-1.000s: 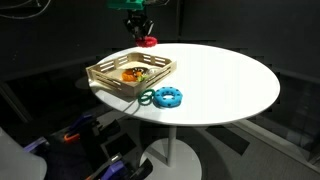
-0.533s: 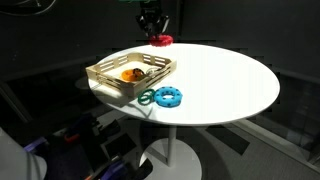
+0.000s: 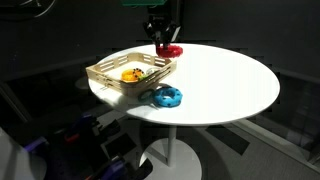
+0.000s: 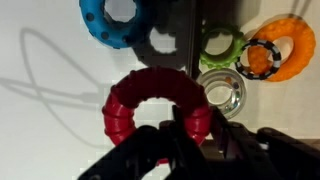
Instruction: Put the red ring on top of the blue ring
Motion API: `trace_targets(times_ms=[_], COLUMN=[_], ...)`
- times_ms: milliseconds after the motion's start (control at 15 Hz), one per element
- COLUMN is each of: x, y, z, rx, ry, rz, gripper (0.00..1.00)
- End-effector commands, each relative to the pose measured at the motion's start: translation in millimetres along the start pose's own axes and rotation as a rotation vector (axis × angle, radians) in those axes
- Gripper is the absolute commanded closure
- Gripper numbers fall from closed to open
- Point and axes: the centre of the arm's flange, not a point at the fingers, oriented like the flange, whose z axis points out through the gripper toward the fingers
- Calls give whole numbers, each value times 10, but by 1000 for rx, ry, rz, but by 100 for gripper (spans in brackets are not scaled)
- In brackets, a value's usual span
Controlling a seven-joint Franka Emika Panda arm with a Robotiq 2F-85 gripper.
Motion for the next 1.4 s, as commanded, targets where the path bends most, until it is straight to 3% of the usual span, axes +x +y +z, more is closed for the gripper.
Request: trace_targets(times_ms=[0,467,1333], x=[-360,-718,-889], y=[245,570,562], z=[10,309,767], rx=[-17,-50,-54], ry=[-16,-28,-33], rz=[29,85,96], gripper=[90,90,88])
